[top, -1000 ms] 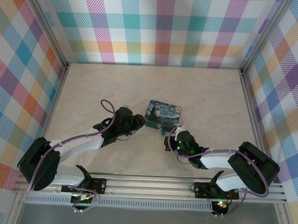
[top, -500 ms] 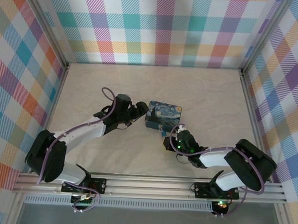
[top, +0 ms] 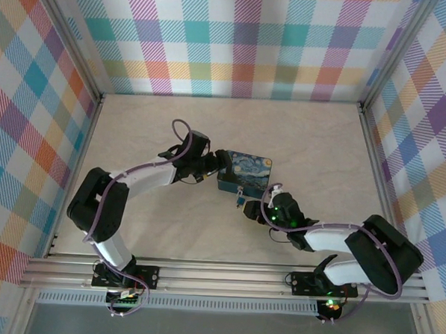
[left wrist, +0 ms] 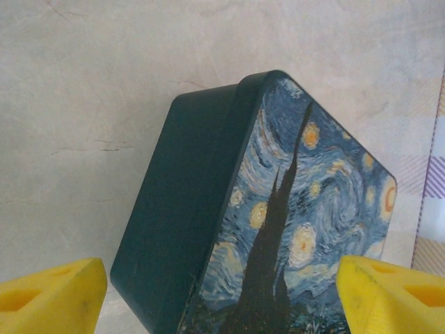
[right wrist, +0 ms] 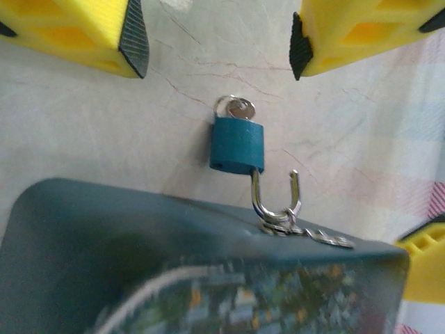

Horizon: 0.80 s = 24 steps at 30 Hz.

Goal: Unlock a padlock with a key

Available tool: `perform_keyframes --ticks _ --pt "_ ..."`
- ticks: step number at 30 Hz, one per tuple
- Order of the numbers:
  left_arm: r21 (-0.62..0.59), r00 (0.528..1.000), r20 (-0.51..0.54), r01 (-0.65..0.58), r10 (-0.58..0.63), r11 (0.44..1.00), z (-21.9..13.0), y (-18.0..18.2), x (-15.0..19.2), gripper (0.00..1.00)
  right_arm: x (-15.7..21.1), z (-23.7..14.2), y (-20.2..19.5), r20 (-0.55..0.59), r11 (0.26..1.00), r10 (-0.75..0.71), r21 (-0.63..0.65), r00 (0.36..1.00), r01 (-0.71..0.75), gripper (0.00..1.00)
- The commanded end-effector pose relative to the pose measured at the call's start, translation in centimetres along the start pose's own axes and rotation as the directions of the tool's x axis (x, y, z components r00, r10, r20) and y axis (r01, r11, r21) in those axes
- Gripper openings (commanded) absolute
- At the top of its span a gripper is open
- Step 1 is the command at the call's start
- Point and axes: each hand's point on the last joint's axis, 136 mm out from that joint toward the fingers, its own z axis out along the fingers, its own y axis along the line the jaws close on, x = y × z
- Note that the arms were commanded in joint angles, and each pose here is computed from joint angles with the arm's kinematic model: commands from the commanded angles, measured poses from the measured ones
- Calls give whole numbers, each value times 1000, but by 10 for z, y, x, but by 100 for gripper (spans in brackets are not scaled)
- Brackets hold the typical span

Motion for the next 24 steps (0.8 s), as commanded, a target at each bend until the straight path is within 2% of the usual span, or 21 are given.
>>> perform_keyframes --ticks 1,10,17,24 --pt "-11 998 -52 -28 27 1000 9 4 3 85 -6 -7 17 -18 994 -41 -101 999 39 63" --pt "-41 996 -91 10 -14 999 25 31 22 81 -43 -11 32 -1 979 -52 -197 999 51 68" --pt "-100 994 -104 12 -22 995 20 55 49 81 -69 -2 29 11 974 -106 -201 994 107 70" --pt "-113 993 -108 39 -51 993 10 69 74 81 -87 13 34 31 947 -183 -265 983 184 76"
